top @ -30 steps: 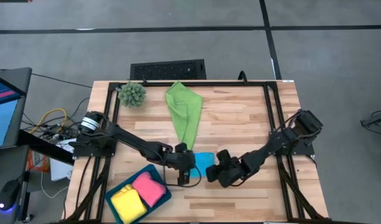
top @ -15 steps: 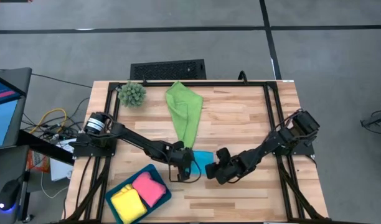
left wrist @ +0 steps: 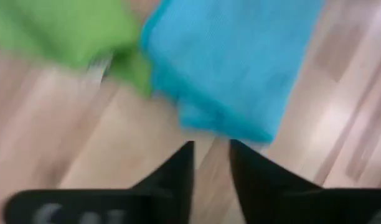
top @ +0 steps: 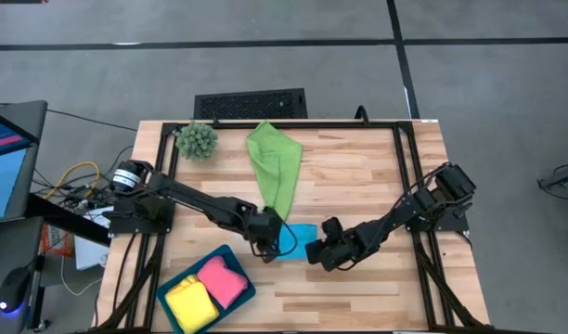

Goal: Fold microfiber towels
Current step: Put the blue microfiber towel into the bin

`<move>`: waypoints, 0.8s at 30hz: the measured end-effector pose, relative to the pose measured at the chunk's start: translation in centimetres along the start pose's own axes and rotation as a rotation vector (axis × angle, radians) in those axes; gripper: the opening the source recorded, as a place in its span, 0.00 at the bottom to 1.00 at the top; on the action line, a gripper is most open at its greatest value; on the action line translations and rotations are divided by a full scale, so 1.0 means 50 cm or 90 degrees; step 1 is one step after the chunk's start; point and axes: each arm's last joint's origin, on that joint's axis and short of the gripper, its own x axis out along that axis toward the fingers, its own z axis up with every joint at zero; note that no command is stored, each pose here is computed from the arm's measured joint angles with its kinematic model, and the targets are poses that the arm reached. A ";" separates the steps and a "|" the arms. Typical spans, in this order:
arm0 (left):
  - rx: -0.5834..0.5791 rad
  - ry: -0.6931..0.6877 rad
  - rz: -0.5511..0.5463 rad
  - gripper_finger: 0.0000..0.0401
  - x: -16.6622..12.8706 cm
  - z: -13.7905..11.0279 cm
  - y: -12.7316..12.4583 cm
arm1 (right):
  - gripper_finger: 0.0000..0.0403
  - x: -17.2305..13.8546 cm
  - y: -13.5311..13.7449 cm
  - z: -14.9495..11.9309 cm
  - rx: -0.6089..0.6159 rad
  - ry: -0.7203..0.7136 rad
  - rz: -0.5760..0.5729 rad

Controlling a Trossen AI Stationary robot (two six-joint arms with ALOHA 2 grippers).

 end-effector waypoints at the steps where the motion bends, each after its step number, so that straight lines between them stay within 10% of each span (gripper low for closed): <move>1: -0.017 0.015 0.009 0.27 -0.001 -0.007 0.001 | 0.49 0.000 0.000 -0.001 0.000 0.000 0.000; 10: -0.203 -0.090 0.005 0.66 0.019 -0.018 -0.003 | 0.49 -0.001 0.001 0.000 -0.006 -0.002 0.003; 24: -0.313 -0.136 -0.049 0.69 0.069 -0.032 0.014 | 0.49 -0.001 0.001 0.001 -0.007 -0.003 0.004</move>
